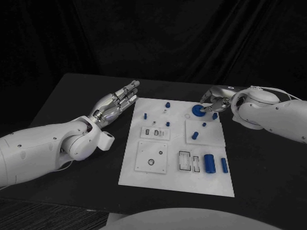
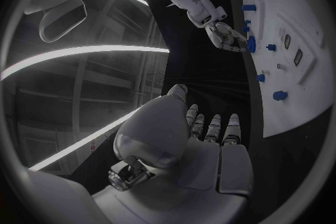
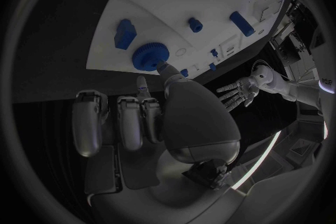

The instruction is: Assemble the parts on the task board

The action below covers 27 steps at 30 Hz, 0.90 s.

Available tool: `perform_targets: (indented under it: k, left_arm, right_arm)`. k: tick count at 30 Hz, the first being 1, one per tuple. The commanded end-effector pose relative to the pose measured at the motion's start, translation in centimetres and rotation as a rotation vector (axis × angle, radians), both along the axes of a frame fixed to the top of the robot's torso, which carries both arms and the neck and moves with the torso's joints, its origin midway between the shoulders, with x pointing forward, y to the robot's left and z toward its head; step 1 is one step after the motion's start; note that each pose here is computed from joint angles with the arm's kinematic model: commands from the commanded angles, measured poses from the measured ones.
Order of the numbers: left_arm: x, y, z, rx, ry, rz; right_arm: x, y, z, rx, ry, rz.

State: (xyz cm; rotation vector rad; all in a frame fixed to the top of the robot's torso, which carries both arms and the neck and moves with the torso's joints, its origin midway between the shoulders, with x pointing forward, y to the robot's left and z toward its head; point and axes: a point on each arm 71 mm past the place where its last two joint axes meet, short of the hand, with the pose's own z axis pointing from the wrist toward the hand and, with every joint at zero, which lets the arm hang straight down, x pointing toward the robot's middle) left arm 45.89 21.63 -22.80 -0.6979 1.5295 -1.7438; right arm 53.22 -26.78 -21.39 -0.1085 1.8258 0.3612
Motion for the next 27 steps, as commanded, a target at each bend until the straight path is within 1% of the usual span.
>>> perform_targets:
  k: [1,13,21,27]
  left_arm:
    - [-0.11,-0.25,0.16,-0.023,-0.016,-0.018]
    - [-0.09,-0.26,0.11,-0.022,-0.013,-0.018]
    - [-0.06,-0.35,0.08,-0.022,-0.011,-0.021]
    - [-0.06,-0.40,0.05,-0.021,-0.009,-0.023]
  right_arm:
    - [-0.01,-0.07,-0.38,-0.021,0.011,-0.012]
    - [-0.09,0.14,-0.67,-0.016,0.011,0.002]
    - [-0.14,0.25,-0.84,-0.020,0.020,-0.001]
    - [-0.14,0.38,-1.01,-0.042,0.024,0.000]
